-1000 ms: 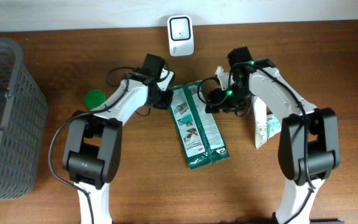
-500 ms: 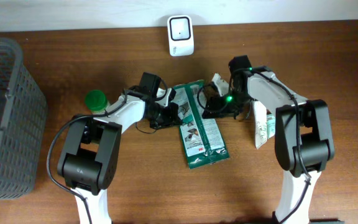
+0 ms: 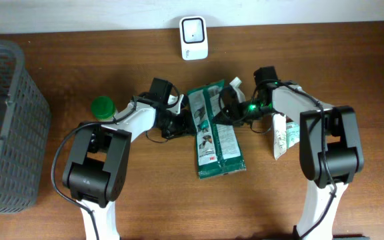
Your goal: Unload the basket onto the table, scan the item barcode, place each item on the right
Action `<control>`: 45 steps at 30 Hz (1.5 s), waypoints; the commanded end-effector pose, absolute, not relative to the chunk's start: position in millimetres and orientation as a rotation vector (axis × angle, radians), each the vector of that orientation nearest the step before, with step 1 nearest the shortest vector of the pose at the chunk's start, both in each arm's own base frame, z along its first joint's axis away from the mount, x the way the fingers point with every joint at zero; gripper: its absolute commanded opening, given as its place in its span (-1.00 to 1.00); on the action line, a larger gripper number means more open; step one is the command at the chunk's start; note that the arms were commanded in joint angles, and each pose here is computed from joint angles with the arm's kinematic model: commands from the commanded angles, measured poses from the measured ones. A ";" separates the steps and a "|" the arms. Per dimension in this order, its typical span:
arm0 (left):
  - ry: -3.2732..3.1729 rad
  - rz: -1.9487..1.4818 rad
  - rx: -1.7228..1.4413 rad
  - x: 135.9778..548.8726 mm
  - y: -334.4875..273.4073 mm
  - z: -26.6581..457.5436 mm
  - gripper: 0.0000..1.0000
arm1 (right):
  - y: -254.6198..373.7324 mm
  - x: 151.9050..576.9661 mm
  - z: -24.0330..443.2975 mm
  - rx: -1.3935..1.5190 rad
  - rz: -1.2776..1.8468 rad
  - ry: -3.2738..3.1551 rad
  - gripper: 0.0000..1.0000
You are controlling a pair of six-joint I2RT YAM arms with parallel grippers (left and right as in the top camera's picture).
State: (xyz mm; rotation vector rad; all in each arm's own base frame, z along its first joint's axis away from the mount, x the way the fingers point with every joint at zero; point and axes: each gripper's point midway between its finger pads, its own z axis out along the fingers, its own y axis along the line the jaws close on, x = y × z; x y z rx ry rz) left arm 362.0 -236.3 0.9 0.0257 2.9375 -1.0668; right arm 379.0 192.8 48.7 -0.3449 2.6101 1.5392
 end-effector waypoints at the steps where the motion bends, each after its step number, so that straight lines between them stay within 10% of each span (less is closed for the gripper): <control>1: 2.981 -1.052 -0.012 355.4 -232.6 -14.5 -1.00 | 184.9 387.6 65.6 -0.324 1.552 2.556 -0.92; 11: 2.630 -0.555 -0.096 444.8 -89.9 86.9 -1.00 | 192.7 330.4 275.0 -0.753 1.497 2.008 -0.92; 15: 2.631 -0.526 -0.104 445.7 -86.3 85.9 -0.70 | 192.2 306.2 312.3 -0.810 1.464 1.917 -0.92; 17: 2.631 -0.512 -0.106 446.0 -85.1 85.3 -0.36 | 191.3 317.3 295.4 -0.731 1.328 2.063 -0.92; 21: 2.629 -0.509 -0.106 446.6 -85.0 85.6 0.98 | 184.6 359.9 266.6 -0.544 0.701 2.319 -0.92; 32: 2.599 -0.510 -0.099 452.8 -85.4 89.2 0.98 | 145.8 550.1 271.3 -0.613 -0.936 2.018 -0.92; 45: 2.599 -0.510 -0.099 452.8 -85.4 89.2 0.98 | 183.2 619.0 126.7 -0.997 -1.268 1.857 -0.92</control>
